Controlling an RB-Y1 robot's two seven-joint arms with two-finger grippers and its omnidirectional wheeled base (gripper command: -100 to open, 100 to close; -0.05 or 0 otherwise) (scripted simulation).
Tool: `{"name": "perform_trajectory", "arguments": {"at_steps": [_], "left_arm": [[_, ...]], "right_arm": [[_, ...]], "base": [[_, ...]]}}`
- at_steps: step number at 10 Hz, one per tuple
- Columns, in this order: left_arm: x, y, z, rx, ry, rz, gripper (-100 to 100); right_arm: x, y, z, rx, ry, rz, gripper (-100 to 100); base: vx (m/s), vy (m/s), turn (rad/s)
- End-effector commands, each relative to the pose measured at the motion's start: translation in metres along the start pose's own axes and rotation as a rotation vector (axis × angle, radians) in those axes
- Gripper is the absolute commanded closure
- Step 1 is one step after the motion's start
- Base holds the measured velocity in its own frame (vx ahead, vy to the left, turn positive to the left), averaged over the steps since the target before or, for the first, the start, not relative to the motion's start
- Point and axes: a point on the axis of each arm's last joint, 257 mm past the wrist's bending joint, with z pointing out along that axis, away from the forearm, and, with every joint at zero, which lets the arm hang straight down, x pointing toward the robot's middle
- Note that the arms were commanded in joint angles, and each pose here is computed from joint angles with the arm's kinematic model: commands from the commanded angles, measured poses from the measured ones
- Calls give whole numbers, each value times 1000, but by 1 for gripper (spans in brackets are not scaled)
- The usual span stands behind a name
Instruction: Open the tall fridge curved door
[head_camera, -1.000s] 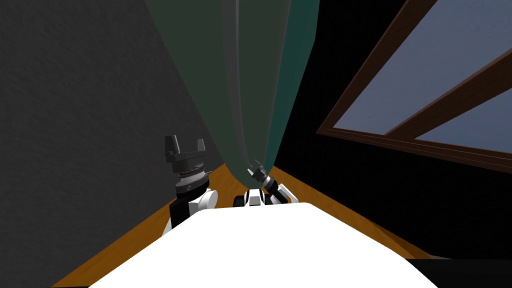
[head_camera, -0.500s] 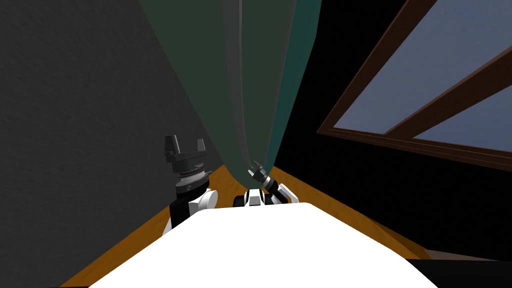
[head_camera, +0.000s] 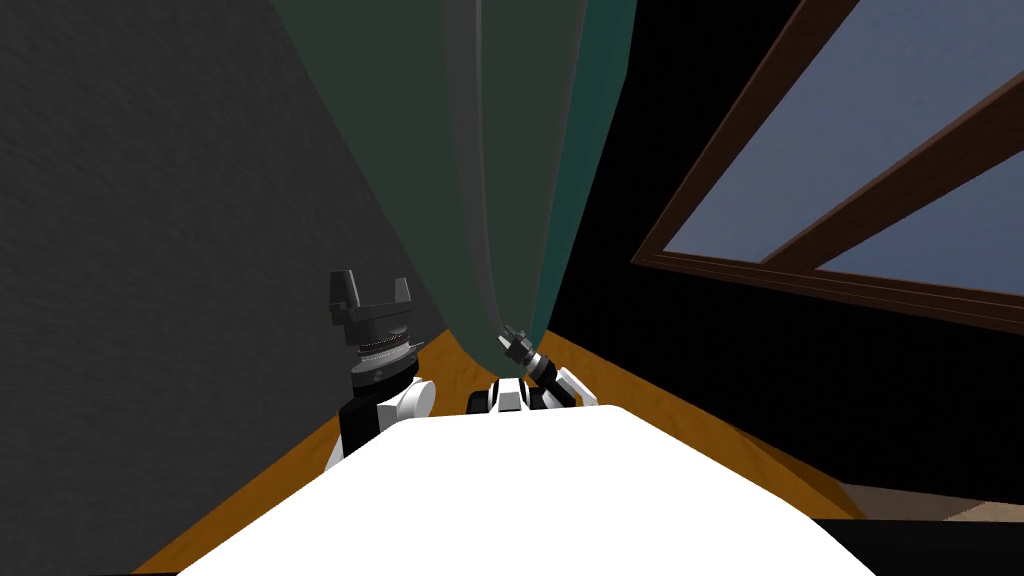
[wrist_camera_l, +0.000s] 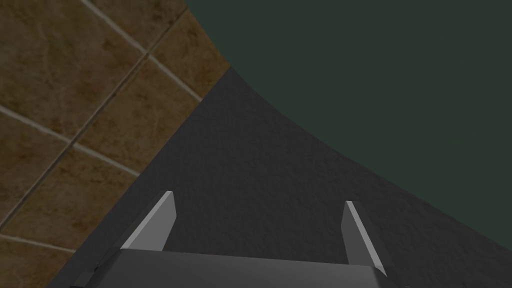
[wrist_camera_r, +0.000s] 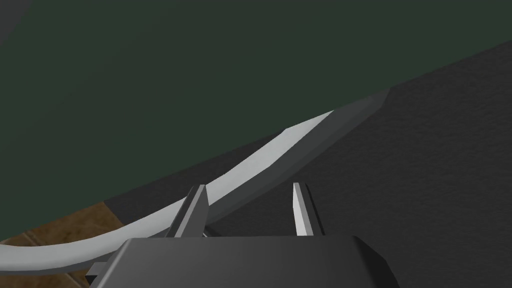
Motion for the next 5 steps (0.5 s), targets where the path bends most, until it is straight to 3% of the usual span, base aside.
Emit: {"name": "perform_trajectory", "arguments": {"at_steps": [1,5], "left_arm": [[0,0,0,0,0,0,0],[0,0,0,0,0,0,0]], "right_arm": [[5,-3,2,12,25,-8,100],[12,-8,4,31,60,-18,100]], "base": [[-91,278,-142],[-152,195,-93]]}}
